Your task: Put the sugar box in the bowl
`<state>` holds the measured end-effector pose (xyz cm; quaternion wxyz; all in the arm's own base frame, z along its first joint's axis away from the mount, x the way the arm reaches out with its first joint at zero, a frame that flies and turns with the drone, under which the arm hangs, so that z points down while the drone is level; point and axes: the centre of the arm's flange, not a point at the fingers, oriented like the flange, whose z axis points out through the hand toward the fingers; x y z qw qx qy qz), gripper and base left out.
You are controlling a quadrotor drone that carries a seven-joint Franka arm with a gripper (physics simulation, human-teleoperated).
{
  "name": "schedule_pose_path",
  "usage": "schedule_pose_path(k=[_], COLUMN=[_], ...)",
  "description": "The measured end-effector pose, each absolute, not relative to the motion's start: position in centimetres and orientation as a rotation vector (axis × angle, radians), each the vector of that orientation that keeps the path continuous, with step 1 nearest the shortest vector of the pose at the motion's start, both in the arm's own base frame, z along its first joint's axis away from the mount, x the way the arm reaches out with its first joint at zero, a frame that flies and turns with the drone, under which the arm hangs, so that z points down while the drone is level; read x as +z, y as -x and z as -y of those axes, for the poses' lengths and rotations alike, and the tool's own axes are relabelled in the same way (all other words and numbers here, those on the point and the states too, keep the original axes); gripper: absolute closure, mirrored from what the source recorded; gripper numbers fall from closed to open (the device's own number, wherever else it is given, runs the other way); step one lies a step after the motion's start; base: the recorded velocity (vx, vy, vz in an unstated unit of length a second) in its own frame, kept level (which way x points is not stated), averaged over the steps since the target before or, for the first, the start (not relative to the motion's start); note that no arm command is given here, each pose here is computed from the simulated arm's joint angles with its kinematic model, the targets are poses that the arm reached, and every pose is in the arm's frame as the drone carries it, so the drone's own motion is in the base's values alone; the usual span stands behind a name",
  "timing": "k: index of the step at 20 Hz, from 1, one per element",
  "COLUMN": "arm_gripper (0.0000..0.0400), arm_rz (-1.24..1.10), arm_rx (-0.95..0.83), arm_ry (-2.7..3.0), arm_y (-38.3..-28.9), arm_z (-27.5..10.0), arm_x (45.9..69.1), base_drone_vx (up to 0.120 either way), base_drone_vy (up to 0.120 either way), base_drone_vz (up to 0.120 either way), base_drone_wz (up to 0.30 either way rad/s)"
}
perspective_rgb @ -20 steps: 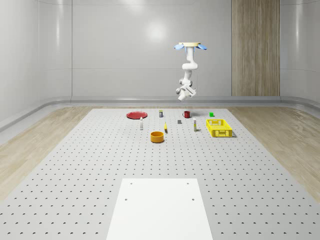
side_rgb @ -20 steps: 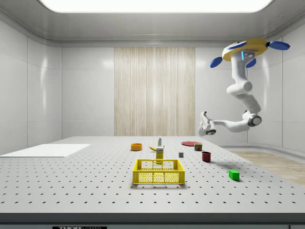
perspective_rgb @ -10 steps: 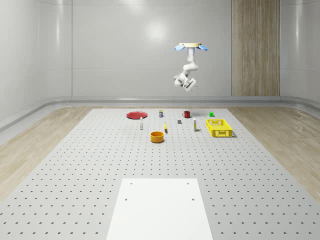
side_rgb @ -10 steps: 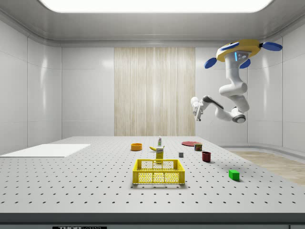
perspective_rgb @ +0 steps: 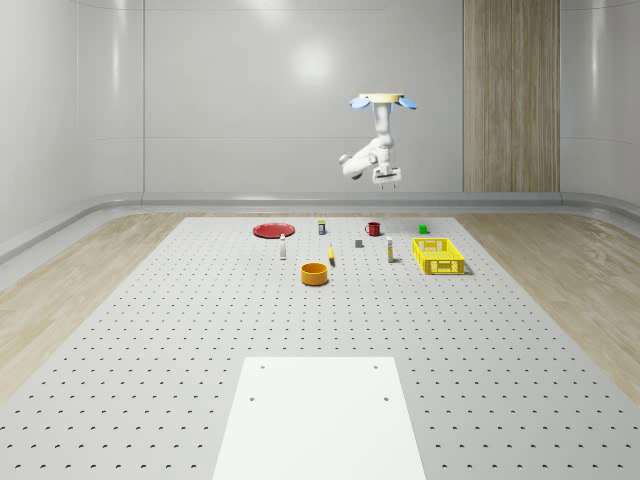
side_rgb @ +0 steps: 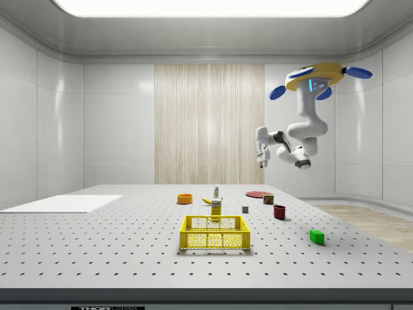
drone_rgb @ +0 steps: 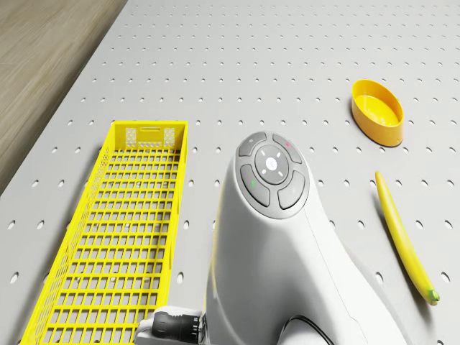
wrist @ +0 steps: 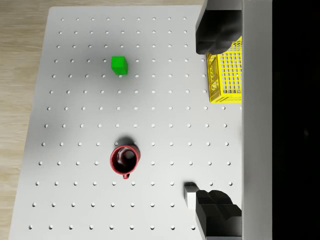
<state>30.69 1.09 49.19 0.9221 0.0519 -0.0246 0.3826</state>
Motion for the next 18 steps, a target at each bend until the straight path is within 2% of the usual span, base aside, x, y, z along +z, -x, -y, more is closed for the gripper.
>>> schedule_pose_path(k=[3, 4, 9, 18], arm_gripper=[0.0000, 0.0000, 0.0000, 0.0000], arm_rz=[0.030, 0.026, 0.012, 0.004], arm_rx=[0.785, 0.785, 0.784, 0.784], arm_ry=[-0.062, -0.052, -0.021, -0.005], arm_y=[-30.68, -30.68, -30.68, -30.68], arm_z=[-0.63, -0.52, -0.20, -0.02], arm_x=[49.13, 49.12, 49.09, 49.08], base_drone_vx=[0.120, 0.120, 0.120, 0.120], base_drone_vy=[-0.120, -0.080, 0.000, 0.000], base_drone_vz=[-0.120, 0.000, 0.000, -0.120], base_drone_wz=[0.000, 0.000, 0.000, 0.000])
